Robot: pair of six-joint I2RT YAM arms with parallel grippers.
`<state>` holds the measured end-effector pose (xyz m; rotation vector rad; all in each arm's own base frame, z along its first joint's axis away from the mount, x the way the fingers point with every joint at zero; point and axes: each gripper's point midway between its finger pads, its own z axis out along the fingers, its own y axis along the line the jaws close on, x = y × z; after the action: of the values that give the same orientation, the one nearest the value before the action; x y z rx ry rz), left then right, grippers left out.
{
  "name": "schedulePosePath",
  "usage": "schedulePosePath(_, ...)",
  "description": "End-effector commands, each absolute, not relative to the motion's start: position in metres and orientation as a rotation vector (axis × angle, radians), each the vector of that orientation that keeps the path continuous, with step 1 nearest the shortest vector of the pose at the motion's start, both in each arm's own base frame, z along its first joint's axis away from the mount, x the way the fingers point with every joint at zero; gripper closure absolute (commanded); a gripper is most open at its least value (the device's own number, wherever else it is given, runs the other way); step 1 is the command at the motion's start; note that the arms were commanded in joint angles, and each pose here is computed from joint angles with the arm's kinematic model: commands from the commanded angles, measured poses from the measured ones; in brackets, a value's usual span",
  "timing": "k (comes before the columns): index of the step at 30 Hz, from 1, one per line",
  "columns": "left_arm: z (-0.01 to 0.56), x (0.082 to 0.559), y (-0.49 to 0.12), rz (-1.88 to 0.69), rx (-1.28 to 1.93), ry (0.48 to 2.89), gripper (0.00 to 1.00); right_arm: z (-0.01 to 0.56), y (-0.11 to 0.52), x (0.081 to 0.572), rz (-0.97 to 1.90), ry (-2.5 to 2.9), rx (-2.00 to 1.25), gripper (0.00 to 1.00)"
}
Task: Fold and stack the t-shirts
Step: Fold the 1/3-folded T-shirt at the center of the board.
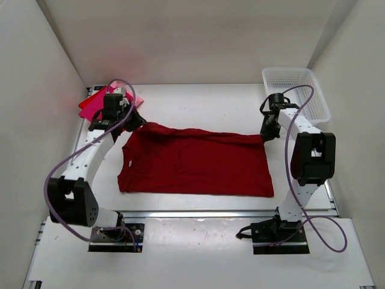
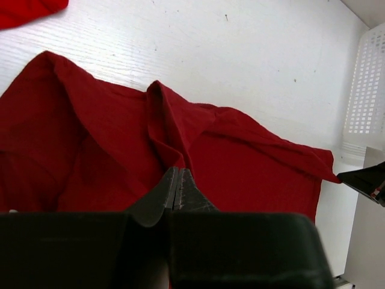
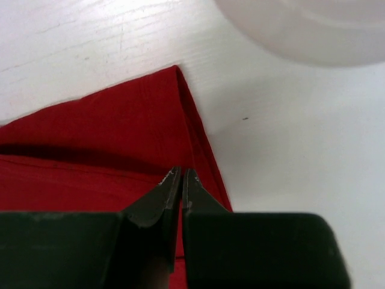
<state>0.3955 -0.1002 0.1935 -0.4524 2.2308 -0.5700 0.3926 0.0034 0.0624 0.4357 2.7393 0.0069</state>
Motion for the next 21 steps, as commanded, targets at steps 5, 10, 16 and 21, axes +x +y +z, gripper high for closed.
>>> schedulePosePath(5,0.216,0.344,-0.074,-0.466,-0.470,2.207,1.00,0.078,0.008,0.394,0.052,2.673,0.403,1.00)
schedulePosePath(10,0.209,0.324,-0.056,-0.382,-0.520,2.240,1.00,0.081,-0.006,0.390,0.060,2.648,0.438,1.00)
schedulePosePath(16,0.189,0.297,-0.047,-0.306,-0.538,2.317,1.00,0.067,-0.010,0.371,0.087,2.685,0.462,1.00)
schedulePosePath(21,0.178,0.279,-0.042,-0.251,-0.540,2.358,1.00,0.067,-0.021,0.365,0.088,2.664,0.498,1.00)
